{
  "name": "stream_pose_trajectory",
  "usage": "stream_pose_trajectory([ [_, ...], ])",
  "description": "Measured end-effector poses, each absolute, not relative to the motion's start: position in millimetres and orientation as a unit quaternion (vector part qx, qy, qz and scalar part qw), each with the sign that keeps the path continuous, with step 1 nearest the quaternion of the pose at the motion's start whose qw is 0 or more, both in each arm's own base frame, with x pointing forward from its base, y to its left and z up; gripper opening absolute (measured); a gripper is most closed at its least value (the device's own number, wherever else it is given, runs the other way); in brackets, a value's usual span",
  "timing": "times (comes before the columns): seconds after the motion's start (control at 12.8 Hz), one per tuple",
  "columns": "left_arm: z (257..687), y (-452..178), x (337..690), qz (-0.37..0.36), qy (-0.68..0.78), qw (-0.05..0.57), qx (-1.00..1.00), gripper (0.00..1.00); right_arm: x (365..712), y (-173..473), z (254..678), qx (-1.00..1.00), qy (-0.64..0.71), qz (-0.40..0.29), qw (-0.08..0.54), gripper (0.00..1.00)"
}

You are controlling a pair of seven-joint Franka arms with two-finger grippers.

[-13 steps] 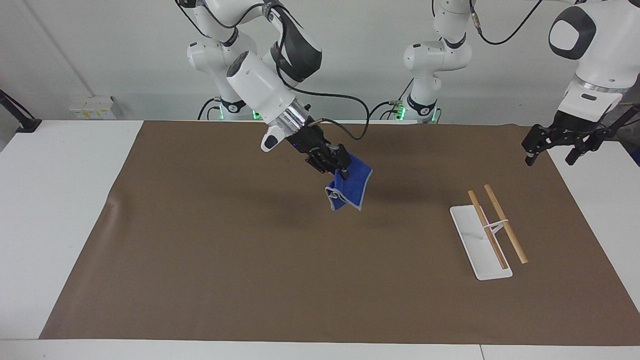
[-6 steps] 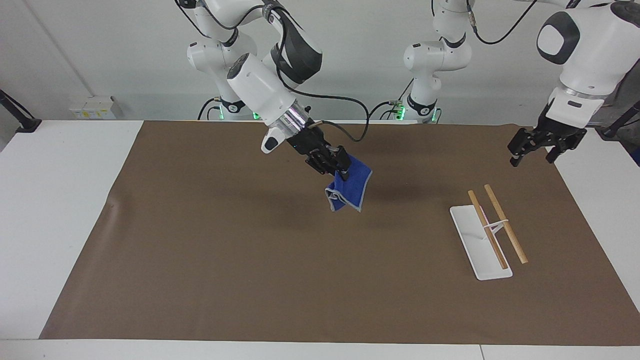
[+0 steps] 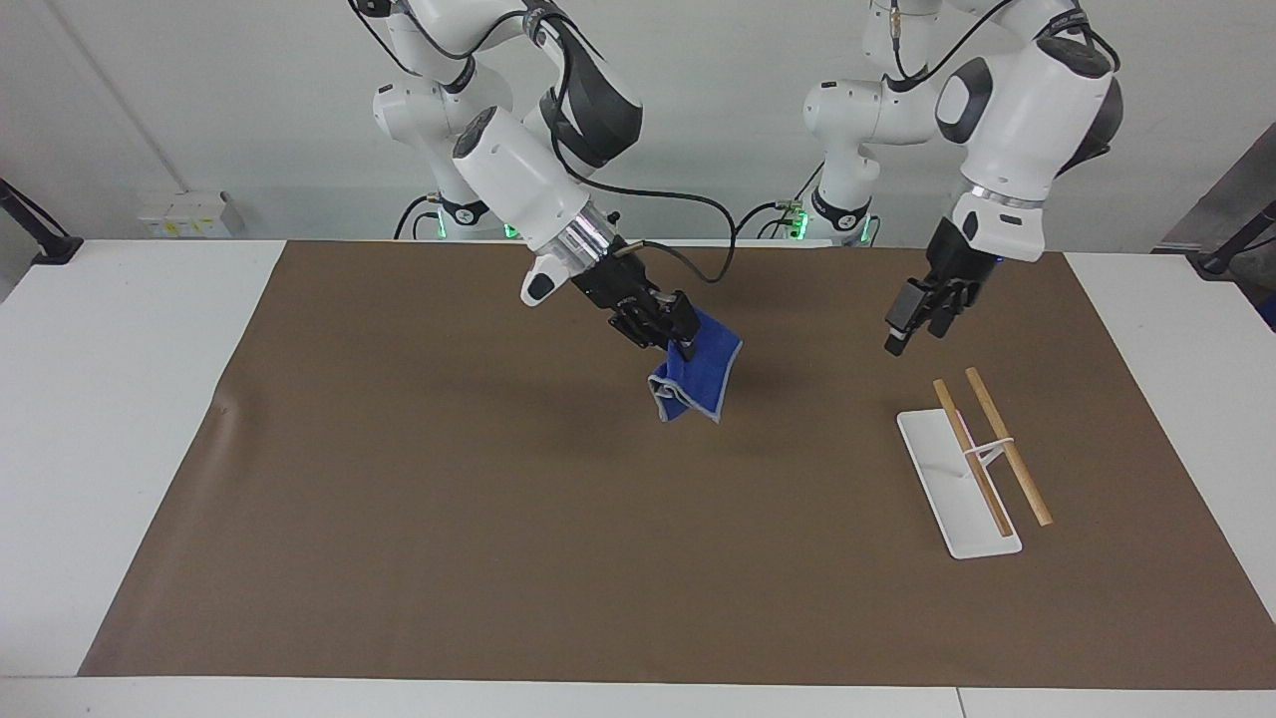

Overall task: Right arm passes towel to left arm to hang
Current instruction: 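Reach the left gripper toward the towel held by the right gripper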

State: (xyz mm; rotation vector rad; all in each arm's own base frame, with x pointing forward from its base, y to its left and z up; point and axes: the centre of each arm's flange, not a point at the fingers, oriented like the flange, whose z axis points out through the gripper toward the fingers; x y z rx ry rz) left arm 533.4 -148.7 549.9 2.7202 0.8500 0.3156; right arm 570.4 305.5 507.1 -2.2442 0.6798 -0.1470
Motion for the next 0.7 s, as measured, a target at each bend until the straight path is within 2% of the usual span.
stream_pose_trajectory([
  [0.47,519,-250,498,0.083,0.444,0.225,0.863,1.0,571,305,507,-0.881,0.267,-0.058,0.386,0.14],
  [0.7,511,-286,494,0.084,0.486,0.275,0.825,1.0,571,305,507,-0.881,0.267,-0.057,0.386,0.14],
])
